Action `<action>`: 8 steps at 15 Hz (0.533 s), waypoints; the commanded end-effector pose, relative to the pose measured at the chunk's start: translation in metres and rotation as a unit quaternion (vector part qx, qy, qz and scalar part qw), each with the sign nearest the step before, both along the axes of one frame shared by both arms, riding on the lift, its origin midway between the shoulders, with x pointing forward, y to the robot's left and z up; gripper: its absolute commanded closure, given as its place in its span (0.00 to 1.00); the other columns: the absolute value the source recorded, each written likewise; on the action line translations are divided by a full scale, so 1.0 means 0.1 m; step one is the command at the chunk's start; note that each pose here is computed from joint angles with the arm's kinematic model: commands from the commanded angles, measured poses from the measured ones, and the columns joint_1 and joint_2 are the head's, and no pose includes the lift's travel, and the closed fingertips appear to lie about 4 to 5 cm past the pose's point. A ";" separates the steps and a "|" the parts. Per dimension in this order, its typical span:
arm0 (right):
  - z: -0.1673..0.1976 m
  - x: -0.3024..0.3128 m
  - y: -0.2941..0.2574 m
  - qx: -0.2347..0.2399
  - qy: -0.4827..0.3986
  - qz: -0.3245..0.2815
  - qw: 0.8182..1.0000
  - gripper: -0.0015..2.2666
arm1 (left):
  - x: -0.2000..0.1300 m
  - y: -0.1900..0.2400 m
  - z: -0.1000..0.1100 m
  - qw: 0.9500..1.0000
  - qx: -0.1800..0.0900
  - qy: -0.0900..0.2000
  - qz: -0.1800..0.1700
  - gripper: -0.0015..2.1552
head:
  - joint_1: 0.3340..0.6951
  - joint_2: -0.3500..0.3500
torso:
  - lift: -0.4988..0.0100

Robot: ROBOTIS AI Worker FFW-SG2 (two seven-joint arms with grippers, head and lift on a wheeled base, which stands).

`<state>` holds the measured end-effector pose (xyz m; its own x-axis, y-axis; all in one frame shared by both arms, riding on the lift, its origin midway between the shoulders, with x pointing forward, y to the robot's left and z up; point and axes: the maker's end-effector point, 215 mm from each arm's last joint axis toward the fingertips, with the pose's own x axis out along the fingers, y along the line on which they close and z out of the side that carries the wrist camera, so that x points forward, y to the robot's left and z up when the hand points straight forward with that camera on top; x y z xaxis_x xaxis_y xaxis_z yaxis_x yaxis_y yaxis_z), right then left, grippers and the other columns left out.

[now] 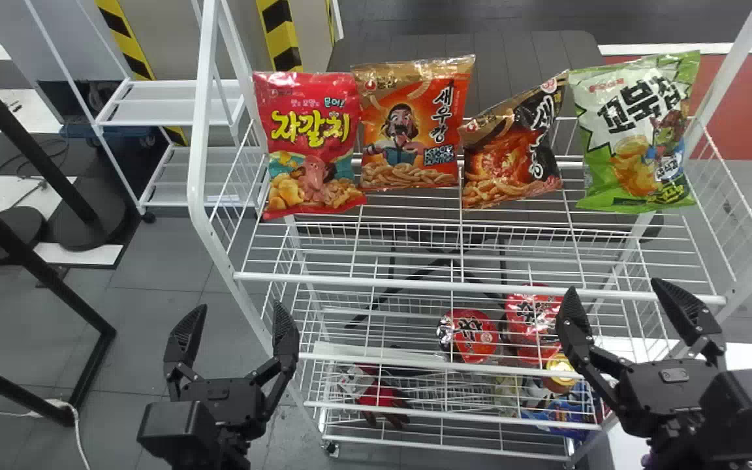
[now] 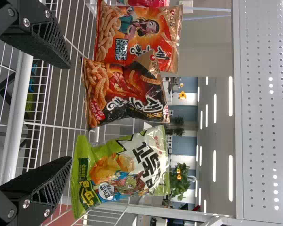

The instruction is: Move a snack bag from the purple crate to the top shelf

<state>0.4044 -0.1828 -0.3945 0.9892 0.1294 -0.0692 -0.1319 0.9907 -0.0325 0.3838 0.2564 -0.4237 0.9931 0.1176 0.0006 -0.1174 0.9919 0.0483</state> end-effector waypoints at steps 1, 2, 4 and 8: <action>0.00 0.00 0.00 0.001 0.000 0.000 1.000 0.06 | 0.00 0.01 -0.01 1.000 0.001 0.001 0.000 0.06 | 1.00 0.65 | 0.98; 0.00 0.00 0.00 0.001 0.000 0.000 1.000 0.06 | 0.00 0.00 -0.01 1.000 0.001 0.001 -0.001 0.06 | 1.00 0.65 | 0.98; 0.00 0.00 0.01 0.001 0.000 0.000 1.000 0.07 | 0.00 0.00 -0.02 1.000 0.001 0.002 -0.002 0.06 | 1.00 0.65 | 0.98; 0.02 0.00 0.02 0.001 -0.002 0.001 1.000 0.07 | 0.00 -0.01 -0.01 1.000 0.002 0.001 -0.001 0.06 | 1.00 0.65 | 0.98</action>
<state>0.4044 -0.1811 -0.3937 0.9889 0.1320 -0.0677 -0.1343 0.9904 -0.0315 0.3838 0.2561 -0.4255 0.9933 0.1154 -0.0034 -0.1151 0.9920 0.0523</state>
